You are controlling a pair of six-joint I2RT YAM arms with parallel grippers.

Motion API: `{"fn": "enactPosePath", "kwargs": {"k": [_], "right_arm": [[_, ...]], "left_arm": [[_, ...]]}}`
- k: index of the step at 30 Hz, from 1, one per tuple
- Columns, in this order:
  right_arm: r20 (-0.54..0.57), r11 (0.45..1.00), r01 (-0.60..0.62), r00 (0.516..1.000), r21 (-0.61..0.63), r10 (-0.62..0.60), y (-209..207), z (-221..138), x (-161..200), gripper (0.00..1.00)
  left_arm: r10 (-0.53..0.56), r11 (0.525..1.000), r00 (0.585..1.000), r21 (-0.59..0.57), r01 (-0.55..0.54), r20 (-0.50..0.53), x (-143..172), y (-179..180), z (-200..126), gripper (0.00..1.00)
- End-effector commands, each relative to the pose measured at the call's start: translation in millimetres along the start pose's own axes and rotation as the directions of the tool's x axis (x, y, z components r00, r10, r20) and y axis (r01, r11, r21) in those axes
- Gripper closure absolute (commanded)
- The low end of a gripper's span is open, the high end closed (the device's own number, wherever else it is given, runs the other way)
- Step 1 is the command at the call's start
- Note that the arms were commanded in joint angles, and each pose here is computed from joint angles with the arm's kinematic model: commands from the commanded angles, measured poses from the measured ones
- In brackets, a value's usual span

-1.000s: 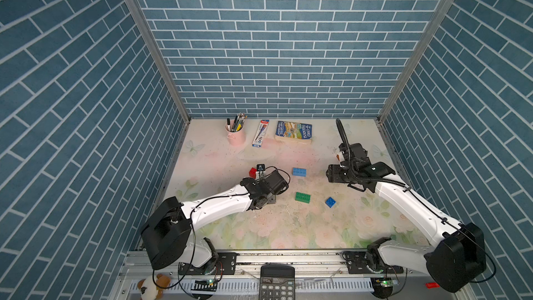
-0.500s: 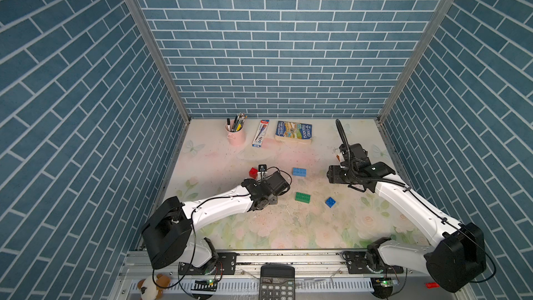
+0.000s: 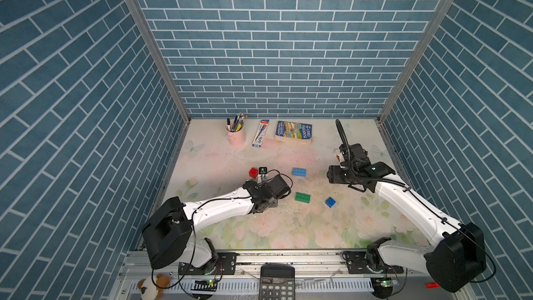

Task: Assemble the letter r with lego
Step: Assemble the lego brick with the lego brick.

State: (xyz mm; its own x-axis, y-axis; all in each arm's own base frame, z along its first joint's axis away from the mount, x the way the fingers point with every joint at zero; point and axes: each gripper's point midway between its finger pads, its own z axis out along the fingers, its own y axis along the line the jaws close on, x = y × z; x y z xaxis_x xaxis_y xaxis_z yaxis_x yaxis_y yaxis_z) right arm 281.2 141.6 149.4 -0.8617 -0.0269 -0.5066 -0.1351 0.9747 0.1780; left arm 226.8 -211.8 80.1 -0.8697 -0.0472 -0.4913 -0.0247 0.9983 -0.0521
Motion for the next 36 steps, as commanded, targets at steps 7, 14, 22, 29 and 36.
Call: {"fn": "enactPosePath", "kwargs": {"k": [7,14,22,29,36], "right_arm": [[-0.01,1.0,0.023,1.0,0.018,-0.023,-3,-2,-1,0.3],[-0.012,1.0,0.023,1.0,0.019,-0.023,-1,-2,-5,0.3],[-0.019,0.999,0.025,1.0,0.024,-0.025,0,0,-8,0.3],[-0.023,0.999,0.022,1.0,0.028,-0.021,0,0,-10,0.3],[-0.031,0.999,0.019,0.999,0.033,-0.017,0,3,-10,0.3]], "left_arm": [[0.081,0.993,0.995,-0.081,-0.085,-0.058,10,15,1,0.9],[0.098,0.991,0.992,-0.08,-0.104,-0.073,7,13,2,0.89],[0.107,0.992,0.992,-0.056,-0.111,-0.069,0,7,2,0.89],[0.103,0.994,0.991,-0.036,-0.106,-0.087,-1,4,3,0.89],[0.075,0.996,0.992,-0.035,-0.079,-0.105,1,4,5,0.89]]}}
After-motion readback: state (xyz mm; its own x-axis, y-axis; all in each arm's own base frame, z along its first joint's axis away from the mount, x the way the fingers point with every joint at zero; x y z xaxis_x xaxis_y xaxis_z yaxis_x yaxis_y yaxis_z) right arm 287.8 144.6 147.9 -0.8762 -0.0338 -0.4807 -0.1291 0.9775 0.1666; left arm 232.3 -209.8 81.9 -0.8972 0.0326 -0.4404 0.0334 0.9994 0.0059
